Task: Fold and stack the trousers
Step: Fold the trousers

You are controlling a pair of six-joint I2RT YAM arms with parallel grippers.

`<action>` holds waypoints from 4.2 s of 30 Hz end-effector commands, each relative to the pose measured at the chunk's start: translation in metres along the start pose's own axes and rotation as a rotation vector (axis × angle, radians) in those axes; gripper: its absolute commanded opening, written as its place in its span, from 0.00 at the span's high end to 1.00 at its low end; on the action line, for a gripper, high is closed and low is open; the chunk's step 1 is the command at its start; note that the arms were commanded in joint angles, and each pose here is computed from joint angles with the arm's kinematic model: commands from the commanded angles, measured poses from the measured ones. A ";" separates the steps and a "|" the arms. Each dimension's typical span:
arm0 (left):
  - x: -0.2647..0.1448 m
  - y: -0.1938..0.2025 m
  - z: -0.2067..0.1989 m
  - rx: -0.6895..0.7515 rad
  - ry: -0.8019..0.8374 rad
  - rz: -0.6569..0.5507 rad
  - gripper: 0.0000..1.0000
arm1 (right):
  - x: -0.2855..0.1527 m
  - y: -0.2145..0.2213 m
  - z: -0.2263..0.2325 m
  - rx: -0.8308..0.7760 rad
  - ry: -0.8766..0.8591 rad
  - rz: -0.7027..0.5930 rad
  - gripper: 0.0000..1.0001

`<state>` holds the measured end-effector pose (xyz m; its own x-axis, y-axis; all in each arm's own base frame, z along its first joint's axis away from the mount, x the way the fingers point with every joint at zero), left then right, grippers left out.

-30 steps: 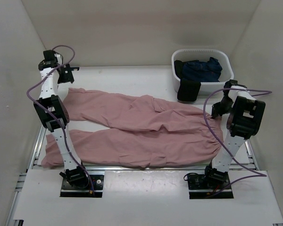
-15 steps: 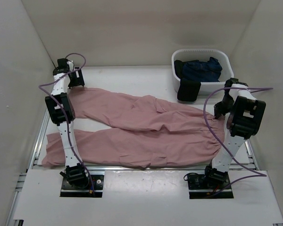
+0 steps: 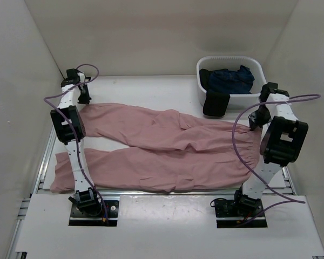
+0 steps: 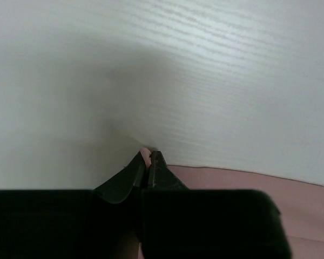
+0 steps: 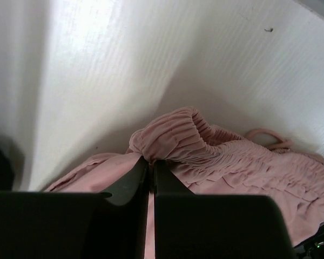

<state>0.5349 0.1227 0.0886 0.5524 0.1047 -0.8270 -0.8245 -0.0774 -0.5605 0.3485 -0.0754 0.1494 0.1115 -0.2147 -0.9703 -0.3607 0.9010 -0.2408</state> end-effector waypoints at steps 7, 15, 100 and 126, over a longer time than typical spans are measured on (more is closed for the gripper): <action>-0.175 -0.033 0.068 -0.106 -0.175 -0.190 0.86 | -0.103 0.000 -0.031 -0.036 -0.248 -0.155 1.00; -0.282 0.044 0.056 -0.137 -0.202 -0.199 0.86 | -0.106 0.042 -0.087 -0.021 -0.289 -0.131 1.00; -0.246 0.282 0.025 -0.255 -0.188 0.314 0.32 | -0.041 0.208 -0.100 -0.300 -0.284 -0.025 0.96; -0.176 0.201 0.012 -0.060 -0.190 0.253 0.31 | -0.066 0.152 -0.025 -0.272 -0.252 -0.194 0.34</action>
<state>0.2694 0.1006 0.1032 0.2484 0.2291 -0.9412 -0.9367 -0.1908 -0.2937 0.2897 0.0779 0.1420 0.3654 -0.2177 -0.9050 -0.5656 0.7203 -0.4016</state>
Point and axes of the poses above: each gripper's point midway between its finger pads, its own x axis out along the fingers, its own z axis along the line the jaws close on, y = z × x, the point moved 8 cm from there along -x, back along the fingers, and after that the axes turned 6 degrees about x, right-handed, at the moved point
